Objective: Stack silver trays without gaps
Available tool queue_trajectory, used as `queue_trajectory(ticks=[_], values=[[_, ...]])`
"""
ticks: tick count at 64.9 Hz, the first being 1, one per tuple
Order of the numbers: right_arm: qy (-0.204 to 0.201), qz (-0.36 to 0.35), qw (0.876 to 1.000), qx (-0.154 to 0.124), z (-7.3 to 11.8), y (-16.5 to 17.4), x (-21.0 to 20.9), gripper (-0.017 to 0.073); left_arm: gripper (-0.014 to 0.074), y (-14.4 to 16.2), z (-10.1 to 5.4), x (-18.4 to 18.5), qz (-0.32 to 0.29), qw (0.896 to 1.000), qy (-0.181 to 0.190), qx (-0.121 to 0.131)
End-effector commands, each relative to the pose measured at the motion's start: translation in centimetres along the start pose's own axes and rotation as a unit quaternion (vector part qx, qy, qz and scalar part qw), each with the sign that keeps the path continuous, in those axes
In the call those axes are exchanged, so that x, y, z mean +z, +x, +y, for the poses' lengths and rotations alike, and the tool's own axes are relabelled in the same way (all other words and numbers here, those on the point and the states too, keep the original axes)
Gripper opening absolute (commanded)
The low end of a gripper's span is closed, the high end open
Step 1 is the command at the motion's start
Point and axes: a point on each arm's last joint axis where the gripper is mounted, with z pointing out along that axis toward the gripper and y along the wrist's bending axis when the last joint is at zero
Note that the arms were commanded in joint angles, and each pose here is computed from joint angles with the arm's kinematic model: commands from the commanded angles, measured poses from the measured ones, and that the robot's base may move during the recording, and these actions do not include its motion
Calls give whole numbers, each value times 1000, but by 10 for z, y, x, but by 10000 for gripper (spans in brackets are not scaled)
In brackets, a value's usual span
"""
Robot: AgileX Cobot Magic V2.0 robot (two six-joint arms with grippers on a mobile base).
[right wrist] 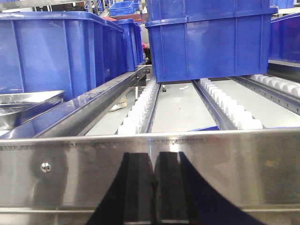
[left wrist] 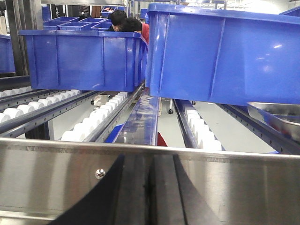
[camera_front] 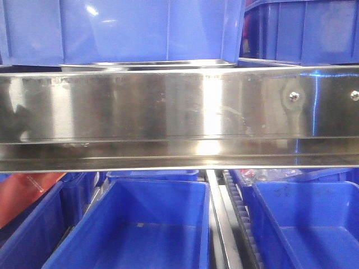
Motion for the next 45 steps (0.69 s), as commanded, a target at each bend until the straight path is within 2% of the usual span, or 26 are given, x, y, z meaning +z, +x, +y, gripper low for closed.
queue_trajectory(ticks=[1, 36, 40, 42, 45], values=[[0, -10, 1000, -6, 0, -2, 0, -78, -9, -2, 0, 0, -9, 1000, 0, -5], [0, -10, 1000, -6, 0, -2, 0, -78, -9, -2, 0, 0, -9, 1000, 0, -5], [0, -11, 1000, -18, 0, -2, 0, -78, -9, -2, 0, 0, -9, 1000, 0, -5], [1, -11, 999, -33, 0, -2, 0, -78, -9, -2, 0, 0, -10, 1000, 0, -5], [1, -11, 999, -38, 0, -2, 0, -78, -9, -3, 0, 0, -14, 1000, 0, -5]])
